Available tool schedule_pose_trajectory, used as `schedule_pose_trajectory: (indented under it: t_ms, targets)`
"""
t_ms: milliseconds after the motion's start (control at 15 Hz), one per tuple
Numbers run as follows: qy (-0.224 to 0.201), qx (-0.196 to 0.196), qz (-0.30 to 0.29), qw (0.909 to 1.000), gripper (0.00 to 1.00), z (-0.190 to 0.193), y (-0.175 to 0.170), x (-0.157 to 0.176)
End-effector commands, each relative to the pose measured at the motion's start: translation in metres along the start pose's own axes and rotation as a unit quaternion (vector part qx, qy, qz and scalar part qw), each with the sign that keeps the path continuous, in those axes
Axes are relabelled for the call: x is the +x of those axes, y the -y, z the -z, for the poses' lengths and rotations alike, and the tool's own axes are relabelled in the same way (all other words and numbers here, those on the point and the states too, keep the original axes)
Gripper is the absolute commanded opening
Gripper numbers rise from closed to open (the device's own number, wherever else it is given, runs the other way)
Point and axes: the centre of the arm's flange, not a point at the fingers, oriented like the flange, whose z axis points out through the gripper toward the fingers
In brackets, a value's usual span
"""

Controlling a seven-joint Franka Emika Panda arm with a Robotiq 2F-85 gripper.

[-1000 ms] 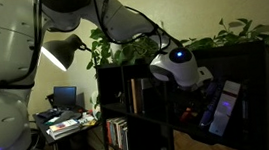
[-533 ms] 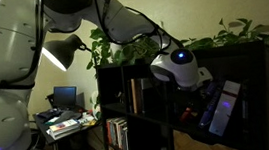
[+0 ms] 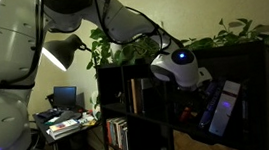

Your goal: Pick up the orange book from the top right compartment of the book shelf and put it in the top middle compartment of the book shelf.

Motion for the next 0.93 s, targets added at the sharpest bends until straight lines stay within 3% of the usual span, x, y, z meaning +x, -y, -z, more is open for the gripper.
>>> schedule_pose_trajectory:
  t_ms: [0, 267, 867]
  targets:
    - [-0.007, 0.028, 0.008, 0.9996, 0.1, 0.003, 0.002, 0.0]
    - [-0.001, 0.044, 0.015, 0.9989, 0.09, 0.008, 0.008, -0.002]
    - [0.07, 0.044, 0.086, 0.9929, 0.1, 0.033, 0.021, -0.013]
